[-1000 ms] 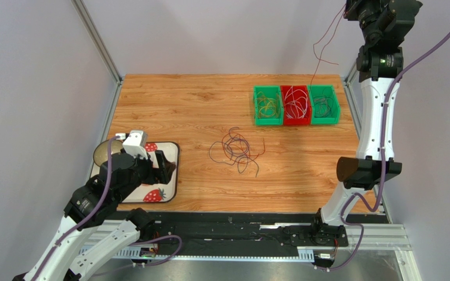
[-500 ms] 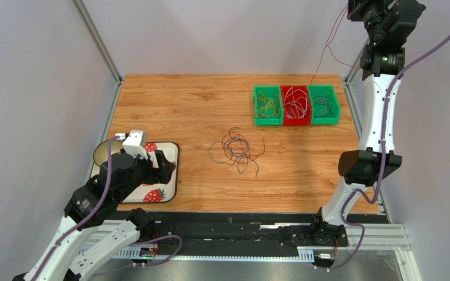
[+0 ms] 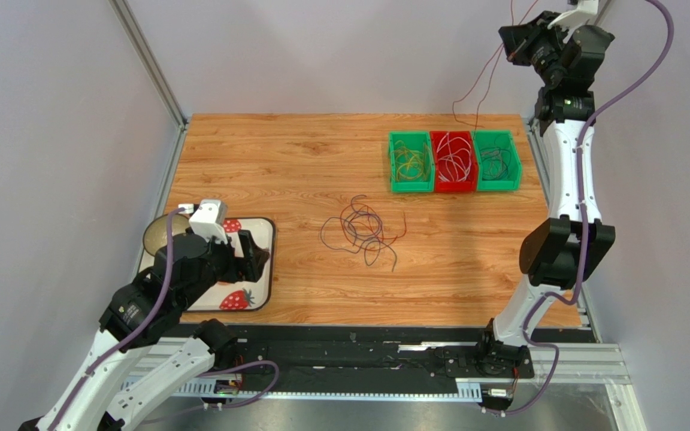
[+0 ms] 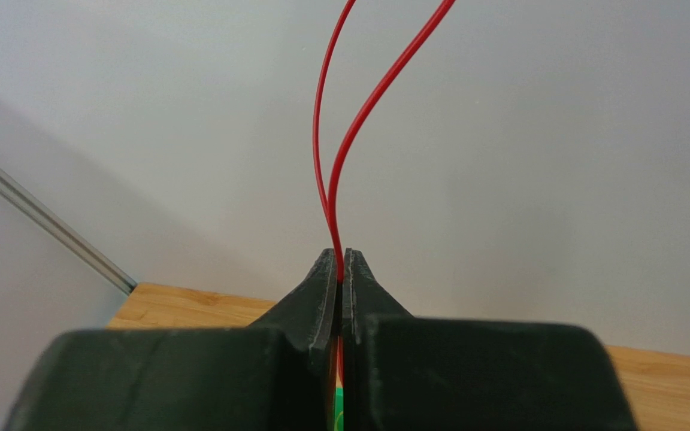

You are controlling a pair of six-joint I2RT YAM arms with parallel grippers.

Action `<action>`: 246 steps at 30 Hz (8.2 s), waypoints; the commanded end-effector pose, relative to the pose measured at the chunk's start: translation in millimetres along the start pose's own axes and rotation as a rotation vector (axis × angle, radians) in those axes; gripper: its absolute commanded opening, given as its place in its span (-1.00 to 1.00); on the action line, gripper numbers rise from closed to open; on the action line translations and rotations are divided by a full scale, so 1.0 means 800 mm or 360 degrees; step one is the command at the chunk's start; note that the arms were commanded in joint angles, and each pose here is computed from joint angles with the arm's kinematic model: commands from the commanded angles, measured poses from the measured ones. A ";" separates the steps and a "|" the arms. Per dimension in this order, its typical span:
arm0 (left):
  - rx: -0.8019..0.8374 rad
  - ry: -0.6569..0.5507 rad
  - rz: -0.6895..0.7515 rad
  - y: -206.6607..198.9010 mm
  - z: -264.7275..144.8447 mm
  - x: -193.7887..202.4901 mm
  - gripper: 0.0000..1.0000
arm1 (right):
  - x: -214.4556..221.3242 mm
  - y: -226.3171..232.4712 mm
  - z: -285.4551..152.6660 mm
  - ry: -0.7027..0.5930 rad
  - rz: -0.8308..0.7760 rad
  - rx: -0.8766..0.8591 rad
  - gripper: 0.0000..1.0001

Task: Untangle the cables
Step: Place the cable in the bin, then untie the cable.

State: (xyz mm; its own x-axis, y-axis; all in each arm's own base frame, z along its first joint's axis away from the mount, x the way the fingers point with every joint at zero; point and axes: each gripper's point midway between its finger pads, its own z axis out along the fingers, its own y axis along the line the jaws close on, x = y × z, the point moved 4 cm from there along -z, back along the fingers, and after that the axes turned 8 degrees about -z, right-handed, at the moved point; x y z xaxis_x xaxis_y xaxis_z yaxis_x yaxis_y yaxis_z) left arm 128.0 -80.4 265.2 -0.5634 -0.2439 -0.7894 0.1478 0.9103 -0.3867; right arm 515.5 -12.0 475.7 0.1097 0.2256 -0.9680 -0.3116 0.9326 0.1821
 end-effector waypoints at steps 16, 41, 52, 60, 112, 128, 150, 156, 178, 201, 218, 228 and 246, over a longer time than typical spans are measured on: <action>0.0035 -0.0062 0.0006 -0.002 -0.008 -0.009 0.81 | 0.023 0.038 -0.017 -0.0001 0.0283 -0.0090 -1.00; 0.0040 -0.0062 0.0008 -0.002 -0.008 -0.008 0.81 | 0.141 0.020 -0.016 0.0239 0.0413 0.0083 -1.00; 0.0041 -0.0059 0.0009 -0.002 -0.008 -0.008 0.81 | 0.185 -0.022 -0.038 0.0415 0.0265 0.0445 -1.00; 0.0036 -0.0051 0.0011 -0.002 -0.006 -0.007 0.81 | 0.215 -0.033 -0.047 0.0509 0.0216 0.0499 -1.00; 0.0051 -0.0038 0.0019 -0.005 -0.004 -0.007 0.81 | 0.447 -0.034 -0.020 0.1226 0.0252 0.0388 -1.00; 0.0055 -0.0041 0.0020 -0.005 -0.005 -0.007 0.81 | 0.461 -0.032 -0.048 0.1417 0.0305 0.0461 -1.00; 0.0053 -0.0051 0.0018 -0.004 -0.006 -0.008 0.81 | 0.419 -0.029 -0.048 0.1588 0.0242 0.0483 -0.83; 0.0051 -0.0052 0.0018 -0.004 -0.006 -0.008 0.81 | 0.399 -0.027 -0.055 0.1610 0.0208 0.0507 -0.59; 0.0044 -0.0045 0.0013 -0.003 -0.006 -0.007 0.80 | 0.256 0.001 -0.050 0.1320 0.0144 0.0532 -0.05; 0.0167 0.0300 -0.0101 -0.053 0.068 0.016 0.64 | 0.238 0.158 -0.175 0.1240 0.0349 0.0150 -0.07; 0.0204 0.0505 -0.0253 -0.120 0.189 0.031 0.48 | 0.303 0.229 -0.259 0.1412 0.0404 -0.0024 -0.09; 0.0146 0.0462 -0.0557 -0.151 0.263 0.025 0.41 | 0.314 0.221 -0.289 0.1451 0.0369 0.0002 -0.09; 0.0116 0.0397 -0.1335 -0.146 0.331 0.050 0.31 | 0.306 0.212 -0.314 0.1391 0.0328 0.0075 -0.09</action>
State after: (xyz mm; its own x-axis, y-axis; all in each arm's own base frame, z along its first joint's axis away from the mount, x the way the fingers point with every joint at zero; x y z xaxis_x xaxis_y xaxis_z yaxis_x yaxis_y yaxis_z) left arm 288.6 -271.9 135.3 -0.7060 -0.6898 -0.1605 -0.3531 0.5393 -0.7645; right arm 254.3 131.8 223.9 -0.7280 0.1062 -0.6773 -0.1996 0.9123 0.3575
